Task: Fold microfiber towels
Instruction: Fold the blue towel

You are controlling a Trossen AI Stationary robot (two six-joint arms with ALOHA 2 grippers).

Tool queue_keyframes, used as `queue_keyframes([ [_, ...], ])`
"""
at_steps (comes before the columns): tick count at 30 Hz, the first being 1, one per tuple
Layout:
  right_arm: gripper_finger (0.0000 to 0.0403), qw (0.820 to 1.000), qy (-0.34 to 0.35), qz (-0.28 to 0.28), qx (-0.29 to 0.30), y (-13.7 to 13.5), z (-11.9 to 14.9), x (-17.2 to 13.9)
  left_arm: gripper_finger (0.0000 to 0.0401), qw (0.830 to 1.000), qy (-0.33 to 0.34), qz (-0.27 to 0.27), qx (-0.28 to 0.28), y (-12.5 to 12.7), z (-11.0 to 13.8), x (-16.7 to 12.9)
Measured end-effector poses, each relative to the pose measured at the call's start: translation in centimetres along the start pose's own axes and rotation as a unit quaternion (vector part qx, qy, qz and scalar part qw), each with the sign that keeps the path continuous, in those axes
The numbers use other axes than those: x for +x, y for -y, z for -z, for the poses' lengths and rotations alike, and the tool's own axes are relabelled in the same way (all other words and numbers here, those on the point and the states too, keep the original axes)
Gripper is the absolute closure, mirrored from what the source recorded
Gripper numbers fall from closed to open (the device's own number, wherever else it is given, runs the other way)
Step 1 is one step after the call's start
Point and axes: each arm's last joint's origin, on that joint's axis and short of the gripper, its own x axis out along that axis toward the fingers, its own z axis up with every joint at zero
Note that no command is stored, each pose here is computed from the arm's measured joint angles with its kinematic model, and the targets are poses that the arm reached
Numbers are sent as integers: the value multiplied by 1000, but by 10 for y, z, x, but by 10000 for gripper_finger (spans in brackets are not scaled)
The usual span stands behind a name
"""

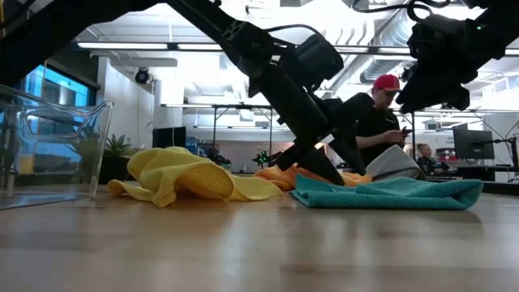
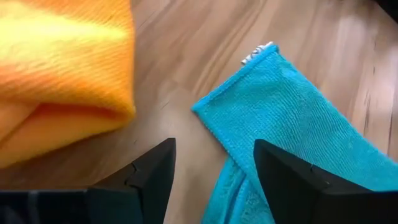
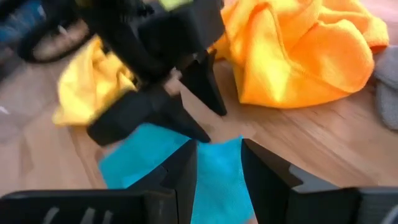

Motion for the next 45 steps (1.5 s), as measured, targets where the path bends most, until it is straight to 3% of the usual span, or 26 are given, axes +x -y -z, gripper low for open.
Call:
queue_keyframes([
  [3, 288, 1000, 2, -13, 22, -4, -1, 3, 208, 1000, -10, 6, 23, 0, 3, 2],
  [8, 295, 997, -71, -18, 22, -10, 10, 16, 222, 999, -6, 29, 40, -8, -12, -14],
  [12, 329, 993, -117, -33, 5, -22, 23, 29, 234, 998, -6, 7, 59, -20, -27, -39],
  [17, 394, 990, -123, -70, -8, -42, 36, 44, 266, 996, 26, -6, 87, -26, -44, -82],
  [20, 392, 989, -130, -70, -4, -48, 44, 53, 305, 993, 69, -22, 96, -30, -49, -106],
  [26, 400, 984, -176, -8, 1, -45, 60, 68, 393, 986, 140, 0, 96, -39, -32, -138],
  [30, 402, 975, -215, 50, -22, -47, 57, 65, 391, 983, 165, 21, 80, -44, -10, -145],
  [36, 403, 943, -290, 143, -75, -39, 59, 67, 397, 980, 182, 40, 71, -41, 14, -144],
  [39, 403, 932, -310, 168, -80, -34, 62, 75, 399, 981, 170, 48, 76, -35, 20, -142],
  [45, 403, 931, -309, 166, -100, -40, 62, 92, 400, 979, 168, 52, 106, -20, 27, -140],
])
